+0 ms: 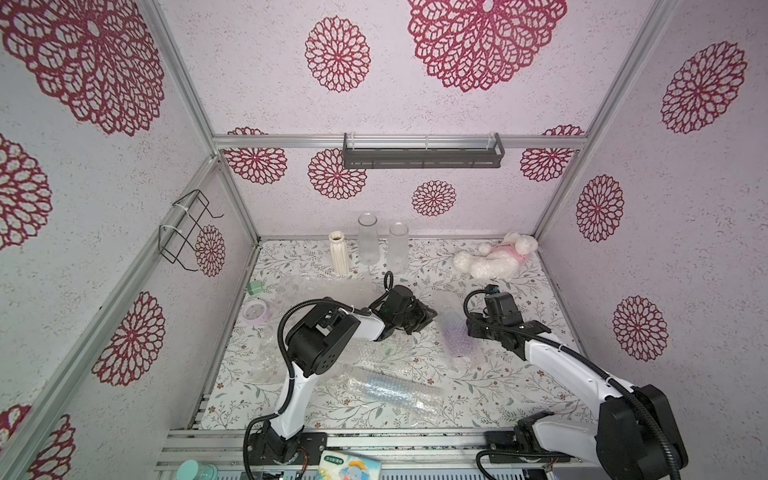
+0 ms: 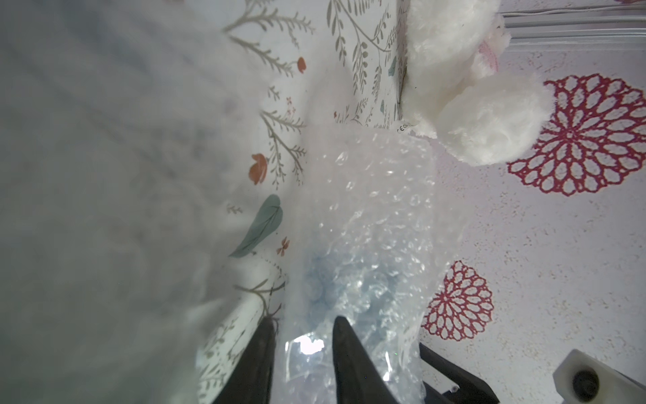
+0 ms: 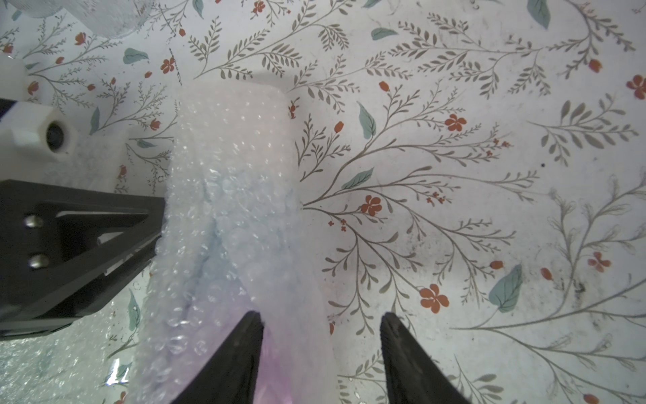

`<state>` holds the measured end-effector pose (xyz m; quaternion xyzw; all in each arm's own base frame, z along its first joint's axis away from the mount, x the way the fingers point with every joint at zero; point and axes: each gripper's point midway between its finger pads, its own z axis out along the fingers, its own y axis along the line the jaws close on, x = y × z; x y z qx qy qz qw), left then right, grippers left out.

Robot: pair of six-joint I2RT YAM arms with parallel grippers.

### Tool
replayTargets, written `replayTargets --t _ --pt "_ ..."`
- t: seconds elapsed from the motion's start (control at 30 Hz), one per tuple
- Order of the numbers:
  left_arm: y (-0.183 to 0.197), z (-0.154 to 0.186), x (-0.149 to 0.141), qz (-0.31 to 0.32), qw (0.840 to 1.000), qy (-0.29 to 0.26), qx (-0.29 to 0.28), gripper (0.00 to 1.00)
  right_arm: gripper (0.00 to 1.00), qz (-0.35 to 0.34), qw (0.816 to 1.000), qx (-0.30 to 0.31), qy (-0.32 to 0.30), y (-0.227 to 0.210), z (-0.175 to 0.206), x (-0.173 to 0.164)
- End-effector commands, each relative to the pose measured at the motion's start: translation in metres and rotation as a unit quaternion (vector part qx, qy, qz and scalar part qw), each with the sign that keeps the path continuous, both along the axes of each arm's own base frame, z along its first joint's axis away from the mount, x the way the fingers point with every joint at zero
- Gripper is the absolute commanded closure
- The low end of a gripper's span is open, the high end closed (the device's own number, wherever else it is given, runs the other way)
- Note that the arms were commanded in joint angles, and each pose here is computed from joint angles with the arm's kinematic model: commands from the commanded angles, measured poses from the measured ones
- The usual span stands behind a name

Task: Unwrap the vase from the bubble wrap
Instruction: Unwrap the bubble wrap at the center of the board.

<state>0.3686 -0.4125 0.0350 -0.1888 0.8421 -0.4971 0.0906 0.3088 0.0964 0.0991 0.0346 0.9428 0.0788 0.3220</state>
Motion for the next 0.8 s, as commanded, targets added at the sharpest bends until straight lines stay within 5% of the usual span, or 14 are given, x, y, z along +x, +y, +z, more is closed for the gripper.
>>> replayTargets --t 0.0,0.3,0.77 --pt "-0.010 0.003 -0.002 -0.002 1.000 0.002 -0.025 0.71 0.43 -0.005 1.000 0.003 -0.024 -0.002 0.018 0.009" --pt "-0.008 0.016 -0.003 0.003 0.999 -0.007 -0.039 1.00 0.43 -0.006 1.000 0.002 -0.025 -0.002 0.016 0.008" --pt "0.011 0.058 -0.003 0.008 0.998 -0.051 -0.022 1.00 0.43 -0.002 0.999 0.010 -0.038 -0.001 0.022 0.007"
